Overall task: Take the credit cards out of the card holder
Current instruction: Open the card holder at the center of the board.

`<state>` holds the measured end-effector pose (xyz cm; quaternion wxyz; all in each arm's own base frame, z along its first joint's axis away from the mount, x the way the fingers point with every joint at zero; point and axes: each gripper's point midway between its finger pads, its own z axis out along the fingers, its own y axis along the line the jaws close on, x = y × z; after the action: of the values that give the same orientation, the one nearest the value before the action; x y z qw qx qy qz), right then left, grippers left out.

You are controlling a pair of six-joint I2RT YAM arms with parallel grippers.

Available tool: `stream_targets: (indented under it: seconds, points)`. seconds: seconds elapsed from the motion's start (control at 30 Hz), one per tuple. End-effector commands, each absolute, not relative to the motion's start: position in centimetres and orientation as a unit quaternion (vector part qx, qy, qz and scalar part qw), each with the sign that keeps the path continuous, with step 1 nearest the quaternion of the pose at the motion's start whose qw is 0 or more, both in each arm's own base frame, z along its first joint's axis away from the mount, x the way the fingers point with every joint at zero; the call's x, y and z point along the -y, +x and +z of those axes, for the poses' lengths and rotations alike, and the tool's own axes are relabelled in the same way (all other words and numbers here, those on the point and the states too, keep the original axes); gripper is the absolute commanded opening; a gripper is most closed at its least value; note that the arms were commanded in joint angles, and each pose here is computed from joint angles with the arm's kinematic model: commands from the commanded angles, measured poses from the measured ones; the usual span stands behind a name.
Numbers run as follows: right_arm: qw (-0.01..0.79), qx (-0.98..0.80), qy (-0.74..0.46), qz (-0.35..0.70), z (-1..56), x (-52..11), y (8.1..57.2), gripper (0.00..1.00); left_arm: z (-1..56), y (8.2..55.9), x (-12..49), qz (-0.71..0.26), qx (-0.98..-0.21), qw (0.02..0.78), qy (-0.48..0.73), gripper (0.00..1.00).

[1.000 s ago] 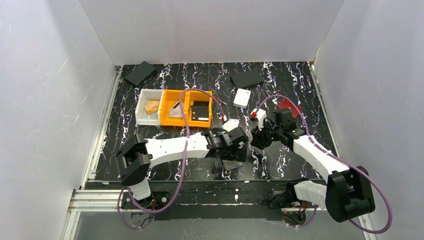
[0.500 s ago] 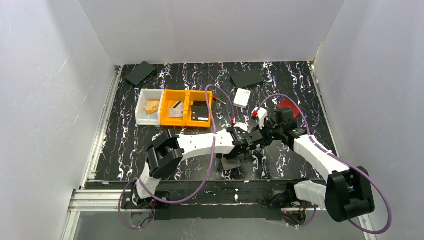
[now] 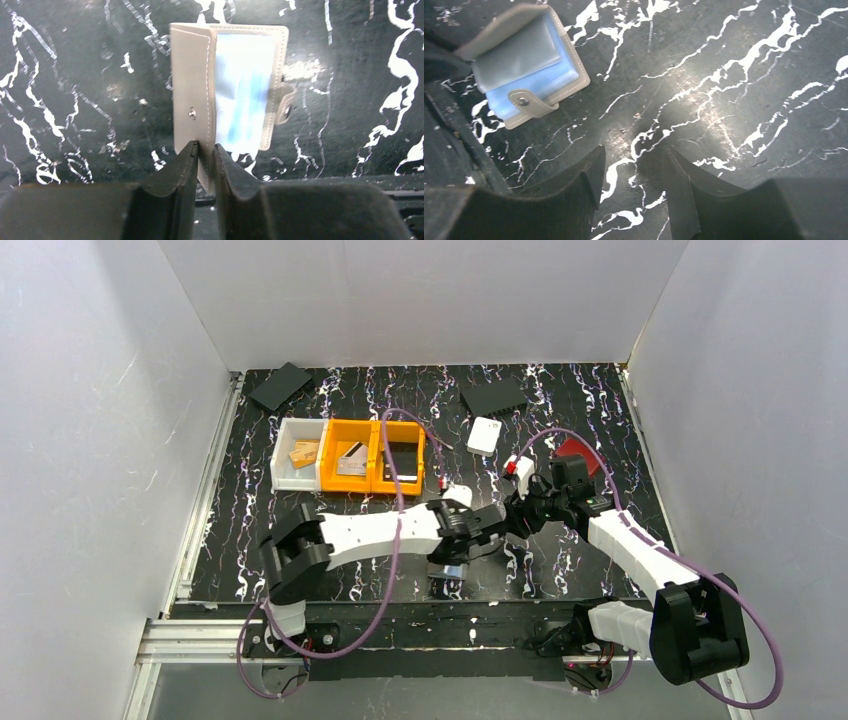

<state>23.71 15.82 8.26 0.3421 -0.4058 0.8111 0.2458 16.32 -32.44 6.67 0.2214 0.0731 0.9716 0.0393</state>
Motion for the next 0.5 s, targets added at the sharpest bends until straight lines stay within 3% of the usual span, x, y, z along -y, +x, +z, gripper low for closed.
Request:
stream_targets:
  seconds: [0.0, 0.03, 0.07, 0.3, 0.47]
  points:
    - [0.358, -0.775, -0.425, 0.3, 11.1, -17.5, 22.9, 0.54, 9.0, 16.8, 30.8, -0.023, -0.964, 0.263, 0.028, 0.1]
    - [0.354, -0.77, -0.428, 0.313, 11.3, -17.8, 22.5, 0.54, 9.1, 16.8, 30.7, -0.045, -0.961, 0.27, 0.023, 0.01]
    - [0.348, -0.765, -0.431, 0.328, 11.4, -18.2, 22.0, 0.54, 9.3, 16.9, 30.6, -0.07, -0.958, 0.279, 0.015, 0.0]
    - [0.319, -0.713, -0.464, 0.418, 13.0, -21.0, 19.2, 0.54, 10.4, 18.1, 30.6, -0.244, -0.923, 0.291, -0.067, 0.0]
    - [0.32, -0.678, -0.504, 0.43, 14.0, -23.5, 18.8, 0.52, 8.1, 17.9, 29.5, -0.237, -0.933, 0.26, -0.082, 0.0]
